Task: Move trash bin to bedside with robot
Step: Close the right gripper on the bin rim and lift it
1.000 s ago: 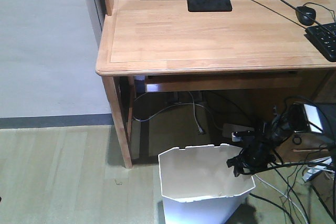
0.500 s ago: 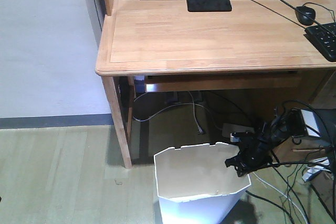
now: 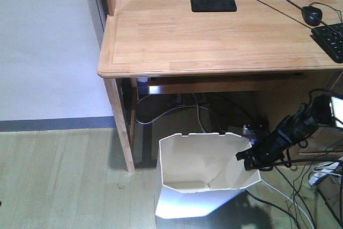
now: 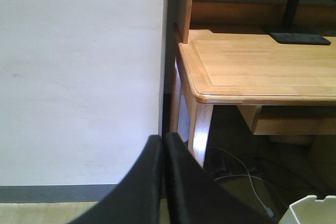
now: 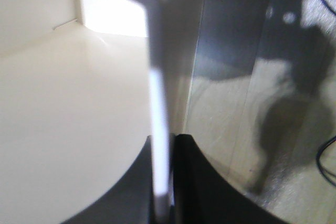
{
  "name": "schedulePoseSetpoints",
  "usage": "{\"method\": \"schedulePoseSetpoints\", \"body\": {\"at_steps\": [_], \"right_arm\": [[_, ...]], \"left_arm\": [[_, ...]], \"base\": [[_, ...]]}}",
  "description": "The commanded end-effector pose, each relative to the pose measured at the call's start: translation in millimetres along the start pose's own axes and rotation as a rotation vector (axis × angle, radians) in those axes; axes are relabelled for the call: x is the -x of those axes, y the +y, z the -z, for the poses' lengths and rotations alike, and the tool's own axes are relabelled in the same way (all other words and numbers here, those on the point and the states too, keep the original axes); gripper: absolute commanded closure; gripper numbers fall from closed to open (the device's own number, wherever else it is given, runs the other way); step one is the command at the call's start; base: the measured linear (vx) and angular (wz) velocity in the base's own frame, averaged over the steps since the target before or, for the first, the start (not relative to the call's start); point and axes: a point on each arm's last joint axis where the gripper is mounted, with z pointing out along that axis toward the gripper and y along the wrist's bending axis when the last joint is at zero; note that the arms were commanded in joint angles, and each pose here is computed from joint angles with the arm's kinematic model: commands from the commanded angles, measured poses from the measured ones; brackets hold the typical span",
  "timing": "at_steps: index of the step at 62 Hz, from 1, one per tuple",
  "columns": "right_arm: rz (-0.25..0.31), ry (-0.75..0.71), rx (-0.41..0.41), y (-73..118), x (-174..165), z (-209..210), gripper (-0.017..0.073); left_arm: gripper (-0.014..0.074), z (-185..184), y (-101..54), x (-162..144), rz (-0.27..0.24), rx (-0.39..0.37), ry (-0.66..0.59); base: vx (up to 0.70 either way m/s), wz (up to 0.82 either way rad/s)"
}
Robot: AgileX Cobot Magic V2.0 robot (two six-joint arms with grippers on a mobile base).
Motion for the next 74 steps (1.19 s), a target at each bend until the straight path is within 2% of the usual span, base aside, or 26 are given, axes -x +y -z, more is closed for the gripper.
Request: {"method": "schedulePoseSetpoints", "body": {"at_steps": [1,22,34,49,59,74], "right_arm": [[0.055,-0.067,0.060,15.0,20.0,54.5,0.0564],[0.121,-0.083,0.056,41.3,1.5,114.4,0.0564],[0.117,-0.102,0.067,58.4,-15.2,144.3,0.0564],[0.153,-0.139,0.083,79.2,-35.6,173.7,0.0564],[0.161,-0.134,0.124,87.0,-42.4,180.3,0.0564],[0.171,-0.068,0.274,99.8,-49.2,182.6,0.0564]], "left_arm": [[0.0599,0.1,-0.1,3.0,0.010,-0.004,-0.071],[0.0599,0.1,-0.1,3.0,0.010,-0.004,-0.071],[0.0599,0.1,-0.1,3.0,0.010,-0.004,-0.071],[0.0599,0.1,-0.1,3.0,0.010,-0.004,-0.071],[0.0599,0.1,-0.1,3.0,0.010,-0.004,-0.071],[0.0599,0.1,-0.1,3.0,0.010,-0.004,-0.071]], "base": [[0.00,0.00],[0.00,0.00],[0.00,0.00],[0.00,0.00],[0.00,0.00],[0.00,0.00]]}}
